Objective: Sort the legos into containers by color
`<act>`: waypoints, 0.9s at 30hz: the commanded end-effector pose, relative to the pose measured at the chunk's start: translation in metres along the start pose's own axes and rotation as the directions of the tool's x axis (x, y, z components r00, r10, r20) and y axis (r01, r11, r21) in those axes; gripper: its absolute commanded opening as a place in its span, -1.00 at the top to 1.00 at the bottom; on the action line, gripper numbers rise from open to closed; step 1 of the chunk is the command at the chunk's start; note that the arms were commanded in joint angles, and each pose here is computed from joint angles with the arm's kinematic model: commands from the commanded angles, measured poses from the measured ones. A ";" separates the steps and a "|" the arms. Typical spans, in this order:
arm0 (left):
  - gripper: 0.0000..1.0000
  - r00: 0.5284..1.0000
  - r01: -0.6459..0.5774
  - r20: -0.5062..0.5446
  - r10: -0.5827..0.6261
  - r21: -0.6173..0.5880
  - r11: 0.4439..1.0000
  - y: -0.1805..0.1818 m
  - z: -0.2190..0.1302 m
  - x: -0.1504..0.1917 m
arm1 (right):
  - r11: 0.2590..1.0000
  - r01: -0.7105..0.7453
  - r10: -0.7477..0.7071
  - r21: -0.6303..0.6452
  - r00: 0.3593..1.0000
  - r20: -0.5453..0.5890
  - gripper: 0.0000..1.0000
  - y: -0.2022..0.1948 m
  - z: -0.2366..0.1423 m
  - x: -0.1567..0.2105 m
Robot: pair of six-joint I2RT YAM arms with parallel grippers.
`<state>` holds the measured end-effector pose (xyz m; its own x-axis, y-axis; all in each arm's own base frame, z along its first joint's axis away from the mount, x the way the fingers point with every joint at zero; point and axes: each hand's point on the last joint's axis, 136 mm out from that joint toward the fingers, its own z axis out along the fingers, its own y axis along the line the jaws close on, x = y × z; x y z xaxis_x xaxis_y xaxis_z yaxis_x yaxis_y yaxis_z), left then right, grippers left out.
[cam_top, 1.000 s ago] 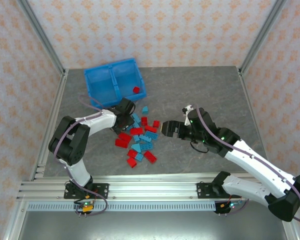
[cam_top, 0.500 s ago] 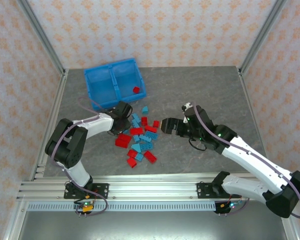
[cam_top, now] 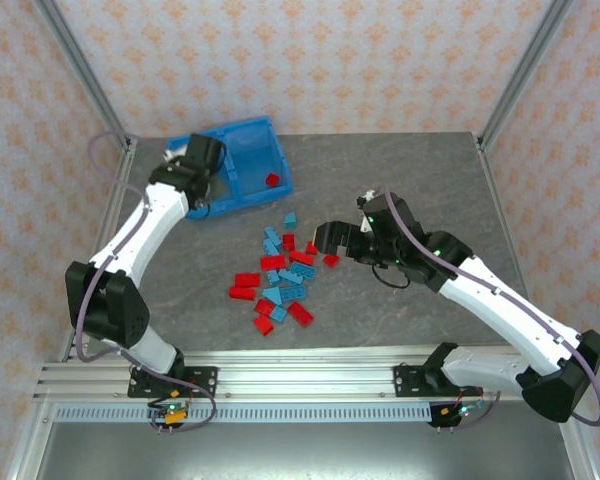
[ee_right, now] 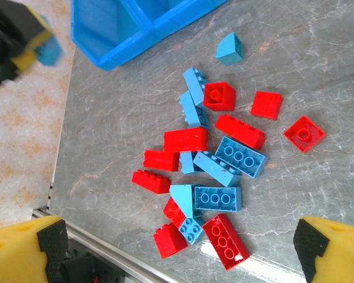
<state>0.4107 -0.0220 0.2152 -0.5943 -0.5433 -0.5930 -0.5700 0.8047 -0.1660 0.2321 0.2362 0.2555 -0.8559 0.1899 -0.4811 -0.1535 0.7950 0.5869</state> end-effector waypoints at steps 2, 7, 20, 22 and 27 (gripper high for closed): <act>0.36 0.991 -0.127 0.020 0.132 -0.167 0.978 0.009 0.022 -0.031 | 0.998 -0.040 0.038 0.043 0.998 0.050 -0.99 -0.003 -0.013 -0.011; 0.31 0.985 -0.158 0.032 0.167 -0.193 0.969 -0.010 0.072 -0.060 | 0.994 -0.060 0.053 0.086 0.996 0.079 -0.99 -0.015 -0.024 -0.011; 0.11 0.990 -0.102 -0.105 0.093 -0.076 0.992 -0.020 0.180 -0.042 | 0.988 -0.135 0.121 0.073 0.979 0.166 -0.99 -0.031 -0.049 -0.007; 0.08 0.989 -0.106 -0.114 0.096 -0.087 0.991 -0.018 0.183 -0.040 | 0.989 -0.134 0.121 0.067 0.978 0.172 -0.99 -0.030 -0.049 -0.009; -0.08 0.992 -0.083 -0.101 0.079 -0.039 0.996 -0.024 0.164 -0.047 | 0.990 -0.133 0.121 0.055 0.977 0.178 -0.99 -0.024 -0.045 -0.014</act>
<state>0.5384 0.0306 0.0880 -0.7209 -0.4988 -0.4811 -0.5600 0.8282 -0.0195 0.2186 0.1887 0.2765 -0.7851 0.3594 -0.5044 -0.0256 0.7949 0.6062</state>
